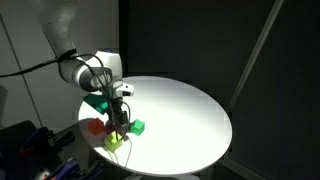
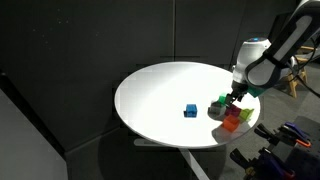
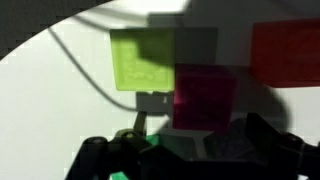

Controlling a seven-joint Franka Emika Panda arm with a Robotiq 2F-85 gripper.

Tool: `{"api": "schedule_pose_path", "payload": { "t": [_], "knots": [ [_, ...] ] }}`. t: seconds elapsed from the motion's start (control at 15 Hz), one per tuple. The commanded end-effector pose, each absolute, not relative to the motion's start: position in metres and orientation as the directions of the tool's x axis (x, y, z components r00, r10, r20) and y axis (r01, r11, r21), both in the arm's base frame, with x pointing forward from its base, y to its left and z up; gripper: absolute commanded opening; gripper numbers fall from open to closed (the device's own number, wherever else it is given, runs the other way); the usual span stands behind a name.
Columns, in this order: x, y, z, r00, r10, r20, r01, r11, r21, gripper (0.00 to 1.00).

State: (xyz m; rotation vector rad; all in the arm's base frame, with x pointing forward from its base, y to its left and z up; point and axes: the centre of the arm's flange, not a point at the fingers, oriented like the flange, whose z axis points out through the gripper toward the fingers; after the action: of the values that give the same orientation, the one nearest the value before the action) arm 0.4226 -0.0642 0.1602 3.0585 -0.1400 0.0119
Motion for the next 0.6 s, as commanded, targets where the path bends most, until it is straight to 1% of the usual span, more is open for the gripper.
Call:
{"api": "schedule_pose_path", "payload": {
  "t": [0.0,0.53],
  "knots": [
    [0.43,-0.0689,0.1567,0.997,-0.074,0.017,-0.075,-0.994,0.082,1.0],
    [0.4304,-0.0712,0.1477,0.998,-0.07,0.005,-0.071,-0.994,0.086,1.0]
  ]
}}
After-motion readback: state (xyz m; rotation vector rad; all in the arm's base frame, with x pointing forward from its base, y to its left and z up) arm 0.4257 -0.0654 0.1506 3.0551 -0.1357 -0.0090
